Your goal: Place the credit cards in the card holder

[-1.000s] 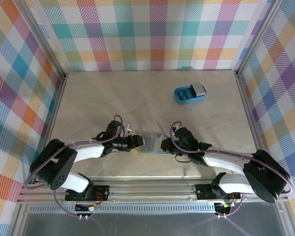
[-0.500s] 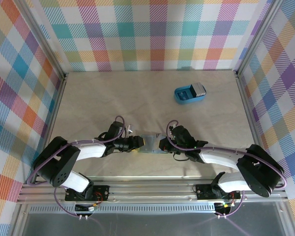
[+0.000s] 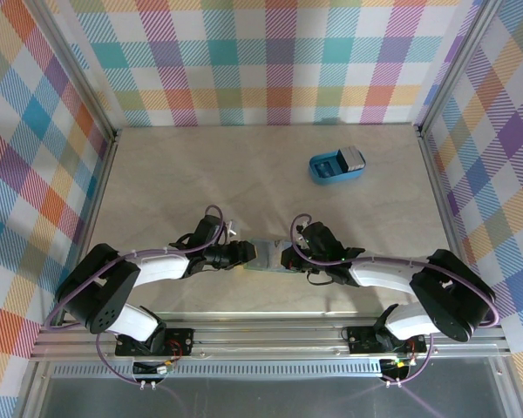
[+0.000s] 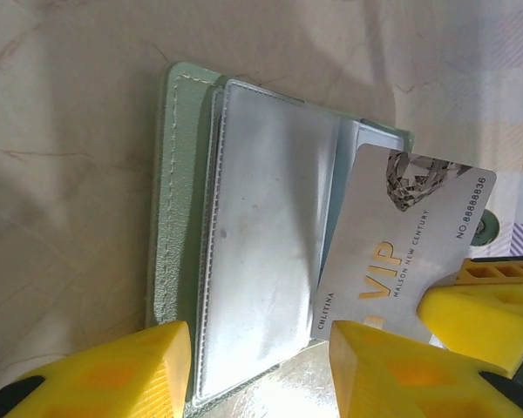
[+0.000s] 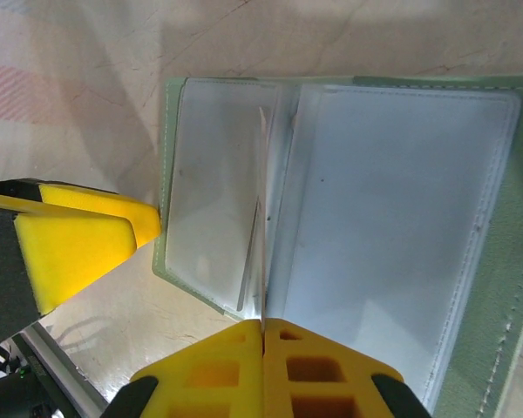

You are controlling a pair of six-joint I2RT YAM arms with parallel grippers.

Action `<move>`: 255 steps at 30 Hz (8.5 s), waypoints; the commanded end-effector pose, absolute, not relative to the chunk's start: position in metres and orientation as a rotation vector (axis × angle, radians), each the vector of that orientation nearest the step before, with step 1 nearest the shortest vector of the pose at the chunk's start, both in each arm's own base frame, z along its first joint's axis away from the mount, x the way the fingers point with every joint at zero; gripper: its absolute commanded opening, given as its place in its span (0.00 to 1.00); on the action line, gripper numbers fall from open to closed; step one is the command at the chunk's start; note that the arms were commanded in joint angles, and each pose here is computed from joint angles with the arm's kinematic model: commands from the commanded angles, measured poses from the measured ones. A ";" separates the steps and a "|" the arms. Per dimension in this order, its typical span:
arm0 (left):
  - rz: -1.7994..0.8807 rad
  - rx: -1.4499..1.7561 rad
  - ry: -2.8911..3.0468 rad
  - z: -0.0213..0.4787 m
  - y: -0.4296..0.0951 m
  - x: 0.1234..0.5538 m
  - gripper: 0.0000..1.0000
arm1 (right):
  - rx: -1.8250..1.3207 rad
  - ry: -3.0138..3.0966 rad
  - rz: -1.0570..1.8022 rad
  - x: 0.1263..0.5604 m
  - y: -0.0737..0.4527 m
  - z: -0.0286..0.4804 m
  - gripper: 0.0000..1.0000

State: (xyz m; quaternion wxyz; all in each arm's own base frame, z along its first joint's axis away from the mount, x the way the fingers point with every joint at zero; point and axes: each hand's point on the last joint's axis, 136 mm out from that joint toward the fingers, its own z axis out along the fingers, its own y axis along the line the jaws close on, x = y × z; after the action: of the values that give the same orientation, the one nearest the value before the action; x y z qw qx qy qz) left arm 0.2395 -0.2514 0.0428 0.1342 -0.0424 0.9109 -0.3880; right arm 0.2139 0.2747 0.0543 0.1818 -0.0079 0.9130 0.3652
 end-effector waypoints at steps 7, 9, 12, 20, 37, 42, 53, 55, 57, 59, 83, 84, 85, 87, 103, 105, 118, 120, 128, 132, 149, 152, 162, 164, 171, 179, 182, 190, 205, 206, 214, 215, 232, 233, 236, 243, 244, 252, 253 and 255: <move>-1.102 -0.100 2.660 0.042 -0.256 0.236 0.46 | 0.103 2.559 1.040 0.223 0.268 0.065 0.00; -1.101 -0.097 2.662 0.042 -0.257 0.234 0.46 | 0.125 2.549 1.039 0.223 0.264 0.067 0.00; -1.101 -0.094 2.662 0.042 -0.259 0.233 0.46 | 0.128 2.552 1.058 0.223 0.264 0.068 0.00; -1.094 -0.100 2.665 0.040 -0.258 0.231 0.46 | 0.122 2.578 1.091 0.225 0.268 0.061 0.00; -1.060 -0.102 2.590 0.060 -0.252 0.239 0.46 | 0.178 2.587 1.162 0.226 0.275 0.054 0.00; -1.035 -0.100 2.606 0.053 -0.249 0.238 0.46 | 0.193 2.600 1.171 0.225 0.276 0.049 0.00; -1.014 -0.105 2.654 0.031 -0.249 0.236 0.46 | 0.187 2.641 1.148 0.220 0.273 0.042 0.00; -1.012 -0.106 2.660 0.029 -0.249 0.235 0.46 | 0.187 2.659 1.141 0.217 0.272 0.039 0.00; -1.011 -0.107 2.662 0.027 -0.249 0.235 0.46 | 0.189 2.679 1.134 0.215 0.271 0.035 0.00; -1.010 -0.108 2.663 0.026 -0.249 0.235 0.46 | 0.172 2.696 1.138 0.212 0.272 0.033 0.00; -1.014 -0.112 2.677 0.021 -0.250 0.234 0.44 | 0.182 2.748 1.021 0.220 0.265 0.020 0.00; -1.012 -0.114 2.679 0.020 -0.250 0.234 0.44 | 0.175 2.752 1.022 0.220 0.267 0.019 0.00; -1.011 -0.113 2.680 0.020 -0.249 0.234 0.44 | 0.172 2.755 1.024 0.221 0.268 0.018 0.00; -1.011 -0.114 2.681 0.019 -0.249 0.233 0.44 | 0.170 2.757 1.027 0.221 0.269 0.017 0.00; -1.019 -0.112 2.685 0.017 -0.252 0.235 0.44 | 0.156 2.773 1.036 0.222 0.274 0.019 0.00; -1.020 -0.111 2.684 0.017 -0.252 0.235 0.44 | 0.158 2.791 1.034 0.219 0.273 0.017 0.00; -1.029 -0.127 2.675 0.017 -0.251 0.234 0.43 | 0.122 2.848 1.066 0.215 0.284 0.011 0.00; -1.030 -0.128 2.675 0.016 -0.252 0.235 0.43 | 0.124 2.847 1.075 0.217 0.286 0.011 0.00; -1.034 -0.131 2.673 0.015 -0.252 0.235 0.43 | 0.095 2.820 1.079 0.222 0.294 0.022 0.11; -1.029 -0.136 2.668 0.016 -0.251 0.235 0.43 | 0.126 2.823 0.964 0.225 0.283 0.036 0.29; -1.076 -0.155 2.625 0.019 -0.252 0.231 0.41 | 0.057 2.861 0.578 0.237 0.278 0.071 0.41; -1.075 -0.155 2.626 0.018 -0.251 0.230 0.41 | 0.050 2.898 0.571 0.239 0.286 0.064 0.37; -1.070 -0.157 2.623 0.018 -0.248 0.228 0.40 | 0.031 2.972 0.531 0.243 0.297 0.042 0.33; -1.070 -0.157 2.626 0.017 -0.248 0.227 0.40 | 0.021 2.977 0.538 0.244 0.299 0.039 0.34; -1.079 -0.151 2.628 0.016 -0.250 0.227 0.40 | 0.023 2.993 0.537 0.244 0.302 0.032 0.36; -1.082 -0.151 2.633 0.013 -0.251 0.227 0.40 | 0.016 3.004 0.560 0.243 0.306 0.029 0.38; -1.083 -0.154 2.634 0.012 -0.251 0.227 0.40 | 0.004 2.996 0.582 0.245 0.310 0.031 0.35; -1.089 -0.154 2.634 0.012 -0.253 0.228 0.40 | -0.028 2.982 0.618 0.249 0.318 0.038 0.34; -1.100 -0.150 2.631 0.011 -0.255 0.230 0.40 | -0.003 2.989 0.747 0.246 0.333 0.038 0.32; -1.103 -0.148 2.629 0.011 -0.255 0.230 0.40 | 0.001 2.989 0.756 0.246 0.334 0.039 0.32; -1.109 -0.144 2.625 0.012 -0.256 0.230 0.40 | 0.020 2.997 0.781 0.243 0.335 0.038 0.31; -1.111 -0.145 2.624 0.012 -0.256 0.230 0.40 | 0.021 2.998 0.776 0.243 0.335 0.037 0.32; -1.154 -0.186 2.601 0.010 -0.258 0.229 0.39 | 0.046 2.957 0.610 0.244 0.280 0.063 0.47; -1.151 -0.187 2.602 0.011 -0.258 0.229 0.39 | 0.037 2.954 0.583 0.244 0.275 0.063 0.47; -1.154 -0.192 2.593 0.013 -0.258 0.229 0.39 | 0.005 2.944 0.492 0.245 0.263 0.065 0.48; -1.130 -0.174 2.581 0.024 -0.259 0.226 0.38 | -0.041 2.951 0.400 0.248 0.253 0.058 0.48; -1.128 -0.174 2.574 0.027 -0.259 0.226 0.38 | -0.047 2.958 0.401 0.247 0.254 0.056 0.48; -1.049 -0.163 2.549 0.045 -0.254 0.223 0.38 | -0.059 2.953 0.383 0.249 0.252 0.058 0.49; -1.048 -0.162 2.539 0.048 -0.253 0.224 0.38 | -0.065 2.948 0.374 0.250 0.251 0.059 0.49; -1.049 -0.160 2.528 0.052 -0.253 0.224 0.38 | -0.067 2.942 0.368 0.250 0.249 0.061 0.49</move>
State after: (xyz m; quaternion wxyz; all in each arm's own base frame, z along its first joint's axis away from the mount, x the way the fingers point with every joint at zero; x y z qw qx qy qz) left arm 0.2248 -0.2578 0.0512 0.1913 -0.0549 0.8982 -0.3919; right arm 0.2482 0.2567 0.0569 0.0825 -0.0162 0.9867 0.1388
